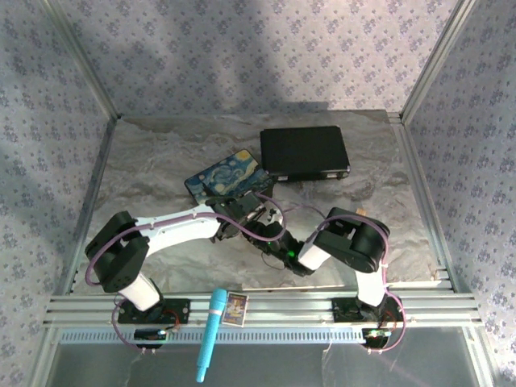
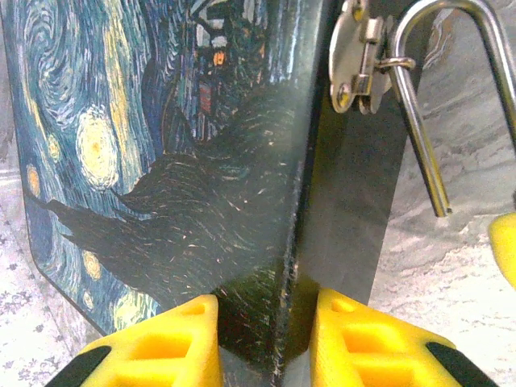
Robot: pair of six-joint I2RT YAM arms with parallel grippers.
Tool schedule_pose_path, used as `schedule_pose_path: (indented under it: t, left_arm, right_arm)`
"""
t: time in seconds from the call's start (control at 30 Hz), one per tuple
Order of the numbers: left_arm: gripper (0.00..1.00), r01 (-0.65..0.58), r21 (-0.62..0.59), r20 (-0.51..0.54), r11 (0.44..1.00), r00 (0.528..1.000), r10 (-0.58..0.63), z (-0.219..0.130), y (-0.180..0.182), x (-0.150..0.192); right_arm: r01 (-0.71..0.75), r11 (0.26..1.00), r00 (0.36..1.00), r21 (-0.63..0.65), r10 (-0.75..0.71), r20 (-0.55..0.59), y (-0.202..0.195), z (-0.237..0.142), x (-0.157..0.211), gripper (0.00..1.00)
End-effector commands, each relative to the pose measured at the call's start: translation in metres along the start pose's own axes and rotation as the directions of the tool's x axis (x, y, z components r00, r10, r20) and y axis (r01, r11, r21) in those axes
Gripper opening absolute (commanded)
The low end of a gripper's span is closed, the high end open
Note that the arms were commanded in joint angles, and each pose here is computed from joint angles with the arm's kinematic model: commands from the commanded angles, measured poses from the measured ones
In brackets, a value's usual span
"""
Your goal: Unlock a padlock with a key
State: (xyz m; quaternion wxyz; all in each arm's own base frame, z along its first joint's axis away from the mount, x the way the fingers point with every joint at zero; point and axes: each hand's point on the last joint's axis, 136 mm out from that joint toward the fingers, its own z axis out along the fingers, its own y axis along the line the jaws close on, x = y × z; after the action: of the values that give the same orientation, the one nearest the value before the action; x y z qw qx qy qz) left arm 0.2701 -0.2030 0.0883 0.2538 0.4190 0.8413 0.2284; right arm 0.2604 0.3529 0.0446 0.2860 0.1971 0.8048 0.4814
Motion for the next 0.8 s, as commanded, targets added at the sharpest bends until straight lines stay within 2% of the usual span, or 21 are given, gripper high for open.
schedule_pose_path:
  t: [0.0, 0.27, 0.47, 0.57, 0.77]
  left_arm:
    - [0.28, -0.125, 0.253, -0.164, 0.959, 0.972, 0.169, 0.015, -0.060, 0.058]
    - [0.28, -0.132, 0.262, -0.145, 0.956, 0.974, 0.174, 0.011, -0.061, 0.057]
    - [0.28, -0.136, 0.265, -0.150, 0.955, 0.972, 0.181, 0.012, -0.063, 0.059]
    - [0.28, -0.133, 0.274, -0.154, 0.953, 0.972, 0.180, 0.011, -0.065, 0.061]
    - [0.28, -0.141, 0.274, -0.159, 0.951, 0.969, 0.189, 0.012, -0.066, 0.062]
  right_arm:
    - [-0.069, 0.984, 0.975, 0.165, 0.031, 0.222, -0.032, -0.009, -0.057, 0.07]
    - [-0.104, 0.963, 0.966, 0.247, 0.039, 0.254, -0.034, -0.017, -0.074, 0.07]
    - [-0.152, 0.969, 0.954, 0.196, 0.092, 0.285, -0.029, -0.016, -0.085, 0.07]
    - [-0.161, 0.981, 0.951, 0.110, 0.124, 0.284, -0.024, -0.012, -0.086, 0.07]
    - [-0.163, 0.976, 0.961, 0.142, 0.124, 0.246, -0.020, -0.006, -0.091, 0.07]
